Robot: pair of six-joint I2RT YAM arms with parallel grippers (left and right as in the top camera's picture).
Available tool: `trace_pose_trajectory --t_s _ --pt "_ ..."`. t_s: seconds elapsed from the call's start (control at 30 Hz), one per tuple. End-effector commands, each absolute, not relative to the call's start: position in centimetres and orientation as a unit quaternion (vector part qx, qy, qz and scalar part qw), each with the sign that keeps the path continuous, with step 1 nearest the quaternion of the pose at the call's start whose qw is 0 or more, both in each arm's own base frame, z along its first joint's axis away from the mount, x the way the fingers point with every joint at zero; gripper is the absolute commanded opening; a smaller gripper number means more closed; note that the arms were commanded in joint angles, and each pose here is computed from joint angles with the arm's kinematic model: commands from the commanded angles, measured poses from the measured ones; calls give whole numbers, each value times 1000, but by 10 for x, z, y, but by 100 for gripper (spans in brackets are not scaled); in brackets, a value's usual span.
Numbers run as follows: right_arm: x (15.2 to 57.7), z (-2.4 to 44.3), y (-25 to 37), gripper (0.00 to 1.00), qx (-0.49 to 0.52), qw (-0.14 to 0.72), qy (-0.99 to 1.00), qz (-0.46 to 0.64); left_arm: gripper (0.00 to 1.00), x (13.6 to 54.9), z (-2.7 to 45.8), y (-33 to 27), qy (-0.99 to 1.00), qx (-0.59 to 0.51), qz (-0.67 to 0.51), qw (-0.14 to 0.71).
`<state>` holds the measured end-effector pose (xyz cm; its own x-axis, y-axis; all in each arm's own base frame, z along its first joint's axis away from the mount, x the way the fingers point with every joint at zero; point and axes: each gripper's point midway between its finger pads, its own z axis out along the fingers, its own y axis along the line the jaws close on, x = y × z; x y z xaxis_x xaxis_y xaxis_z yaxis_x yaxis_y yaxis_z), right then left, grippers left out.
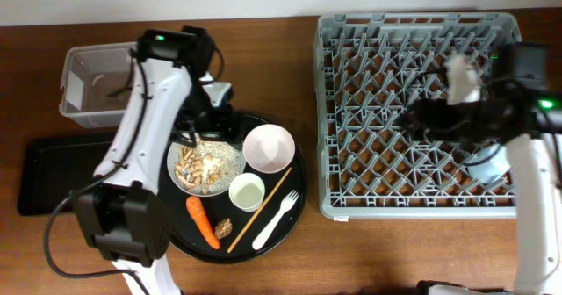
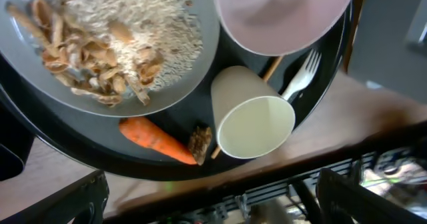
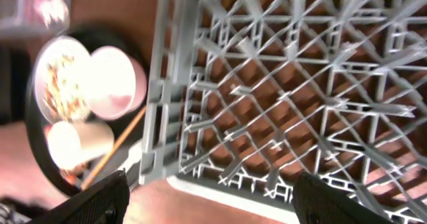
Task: Sort waste into correct bins and load items into the dishwasher rack
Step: 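Move left gripper to the white cup and grasp it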
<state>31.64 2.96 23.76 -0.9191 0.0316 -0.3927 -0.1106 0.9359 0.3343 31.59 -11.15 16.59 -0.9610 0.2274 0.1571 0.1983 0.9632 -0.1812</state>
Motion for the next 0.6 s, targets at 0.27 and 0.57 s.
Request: trace_pose_trajectory --t_s 0.27,0.57 --pt "306 221 10 83 -20 162 982 96 99 232 166 -74 -996 -36 -68 50" --pt "306 221 10 85 -19 161 982 96 99 251 141 -105 -994 -34 49 -87"
